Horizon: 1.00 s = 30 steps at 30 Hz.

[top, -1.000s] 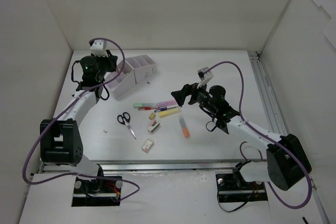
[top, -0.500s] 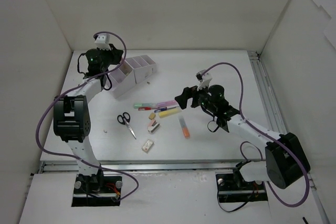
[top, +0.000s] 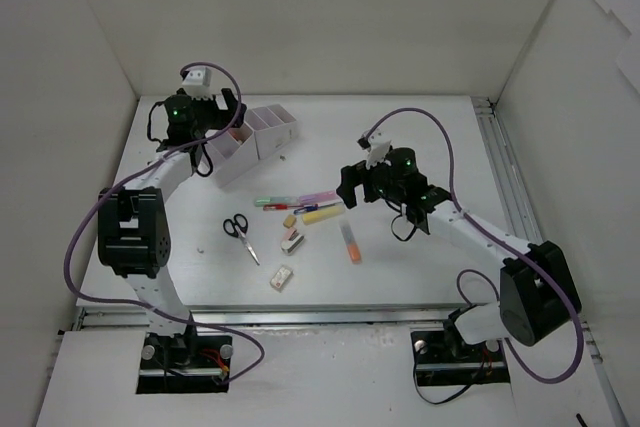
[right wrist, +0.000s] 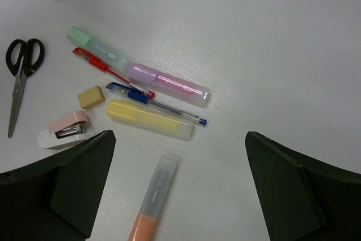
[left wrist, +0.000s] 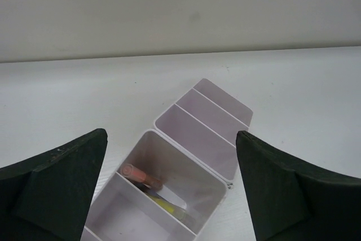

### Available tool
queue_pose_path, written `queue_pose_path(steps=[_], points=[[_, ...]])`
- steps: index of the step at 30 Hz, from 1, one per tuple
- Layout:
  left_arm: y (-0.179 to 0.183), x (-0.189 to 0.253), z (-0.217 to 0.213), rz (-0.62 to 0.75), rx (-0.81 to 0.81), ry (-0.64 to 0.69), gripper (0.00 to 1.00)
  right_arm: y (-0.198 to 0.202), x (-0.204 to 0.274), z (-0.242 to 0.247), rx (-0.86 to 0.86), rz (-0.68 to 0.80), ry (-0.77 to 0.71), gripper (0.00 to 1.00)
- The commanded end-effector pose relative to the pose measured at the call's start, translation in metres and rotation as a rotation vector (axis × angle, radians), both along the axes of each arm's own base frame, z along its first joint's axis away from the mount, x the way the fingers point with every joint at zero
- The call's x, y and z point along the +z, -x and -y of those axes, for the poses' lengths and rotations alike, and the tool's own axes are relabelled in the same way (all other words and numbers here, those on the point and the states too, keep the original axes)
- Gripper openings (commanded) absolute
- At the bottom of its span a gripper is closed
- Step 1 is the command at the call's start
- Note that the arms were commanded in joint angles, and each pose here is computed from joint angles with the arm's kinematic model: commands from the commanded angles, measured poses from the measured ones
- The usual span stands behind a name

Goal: Sort the stationery into containers
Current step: Place the pen in the storage box, then pick up the pen from the center of the board.

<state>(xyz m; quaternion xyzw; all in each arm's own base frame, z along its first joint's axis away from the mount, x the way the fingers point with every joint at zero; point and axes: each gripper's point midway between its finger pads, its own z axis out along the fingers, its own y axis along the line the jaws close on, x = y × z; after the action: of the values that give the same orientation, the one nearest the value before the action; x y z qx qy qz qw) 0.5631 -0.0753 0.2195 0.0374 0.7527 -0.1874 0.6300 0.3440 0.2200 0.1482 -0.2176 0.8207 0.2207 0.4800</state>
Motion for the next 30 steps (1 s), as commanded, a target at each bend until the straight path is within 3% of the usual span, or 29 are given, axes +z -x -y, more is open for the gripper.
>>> queue_pose_path(steps=[1,2,6,11,18,24,30], points=[[0.020,0.088,0.003,0.176,-0.004,-0.016,0.95,-0.017,0.017,-0.015,0.052,0.059,0.057,0.98],[0.024,0.088,0.002,0.158,-0.004,-0.021,0.99,-0.017,0.012,-0.017,0.054,0.041,0.075,0.98],[0.057,0.114,0.006,0.178,0.002,-0.039,0.99,-0.031,0.001,-0.030,-0.032,0.032,0.140,0.98],[0.105,0.119,0.004,0.173,0.035,-0.032,0.99,-0.050,-0.022,-0.044,-0.138,-0.070,0.116,0.98],[0.158,0.076,-0.006,0.083,0.098,-0.037,1.00,-0.054,-0.062,-0.044,-0.254,-0.226,0.082,0.98],[0.175,0.069,-0.008,0.074,0.115,-0.036,0.99,-0.052,-0.077,-0.069,-0.166,-0.339,-0.062,0.98],[0.176,0.071,-0.007,0.063,0.112,-0.035,0.99,-0.052,-0.086,-0.071,-0.132,-0.339,-0.035,0.98]])
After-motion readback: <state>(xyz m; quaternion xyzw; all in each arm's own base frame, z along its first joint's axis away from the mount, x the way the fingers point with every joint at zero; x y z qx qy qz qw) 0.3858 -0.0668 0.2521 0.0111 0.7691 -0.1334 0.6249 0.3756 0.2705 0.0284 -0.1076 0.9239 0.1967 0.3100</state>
